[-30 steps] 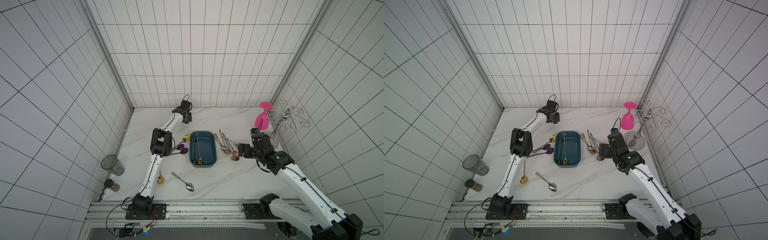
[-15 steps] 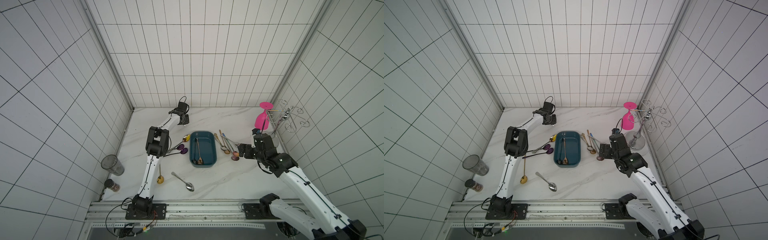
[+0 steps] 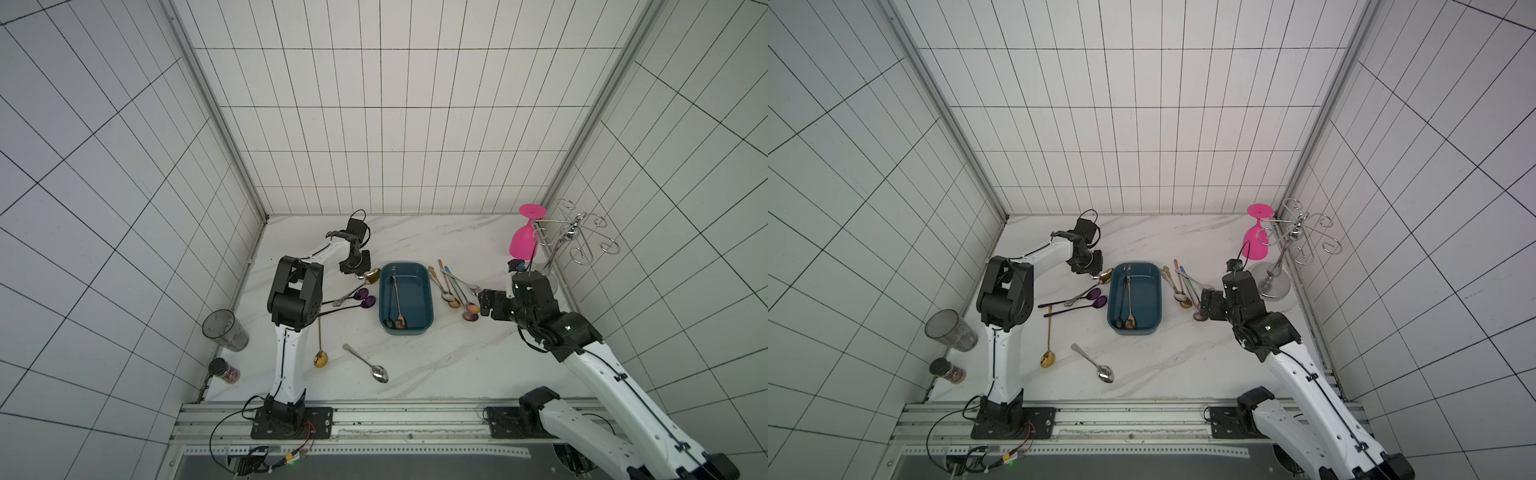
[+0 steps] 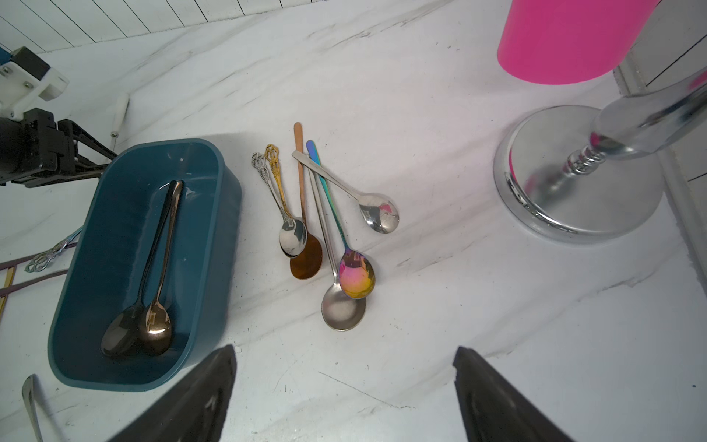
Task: Put the spoon into the storage box
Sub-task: Move the spoon at the center of the board, then pick up the spoon from the center of the board.
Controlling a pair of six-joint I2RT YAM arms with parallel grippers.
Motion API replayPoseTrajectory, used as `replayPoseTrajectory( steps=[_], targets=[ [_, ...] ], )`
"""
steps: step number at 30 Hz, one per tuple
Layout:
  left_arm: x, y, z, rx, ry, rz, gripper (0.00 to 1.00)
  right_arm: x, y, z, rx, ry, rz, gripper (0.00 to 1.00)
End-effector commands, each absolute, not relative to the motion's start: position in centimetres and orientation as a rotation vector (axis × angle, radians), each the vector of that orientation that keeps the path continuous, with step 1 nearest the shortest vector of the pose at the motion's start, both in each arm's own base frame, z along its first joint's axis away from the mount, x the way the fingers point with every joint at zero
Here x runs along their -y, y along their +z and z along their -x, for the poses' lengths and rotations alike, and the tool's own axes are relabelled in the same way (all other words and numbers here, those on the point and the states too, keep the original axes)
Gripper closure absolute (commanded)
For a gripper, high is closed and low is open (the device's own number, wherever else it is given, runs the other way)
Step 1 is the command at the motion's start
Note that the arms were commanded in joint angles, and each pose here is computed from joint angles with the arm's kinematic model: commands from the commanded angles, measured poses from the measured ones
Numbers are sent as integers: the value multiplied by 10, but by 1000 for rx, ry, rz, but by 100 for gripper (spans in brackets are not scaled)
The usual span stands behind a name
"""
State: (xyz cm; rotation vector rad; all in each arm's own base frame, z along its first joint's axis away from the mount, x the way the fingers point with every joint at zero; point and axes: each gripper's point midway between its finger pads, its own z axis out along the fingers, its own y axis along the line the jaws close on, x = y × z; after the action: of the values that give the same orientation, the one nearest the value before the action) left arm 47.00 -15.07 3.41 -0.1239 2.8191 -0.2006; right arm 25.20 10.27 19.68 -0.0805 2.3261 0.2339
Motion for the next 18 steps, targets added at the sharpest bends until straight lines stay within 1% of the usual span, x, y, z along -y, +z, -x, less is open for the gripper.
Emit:
replayPoseTrajectory(
  steps=[1,4,9,15,18],
  targets=[
    [154,64,-483,-2748,-213,125,41,-100,189,-254,-2330,213,81,7],
    [152,57,-495,-2755,-168,120,37,-101,186,-256,-2338,211,83,8],
    [154,37,-506,-2780,-138,109,37,-102,184,-257,-2347,207,84,7],
    [152,13,-512,-2813,-103,111,46,-103,183,-259,-2351,200,92,7],
    [152,4,-511,-2829,-96,115,54,-103,182,-259,-2355,198,91,8]
  ],
)
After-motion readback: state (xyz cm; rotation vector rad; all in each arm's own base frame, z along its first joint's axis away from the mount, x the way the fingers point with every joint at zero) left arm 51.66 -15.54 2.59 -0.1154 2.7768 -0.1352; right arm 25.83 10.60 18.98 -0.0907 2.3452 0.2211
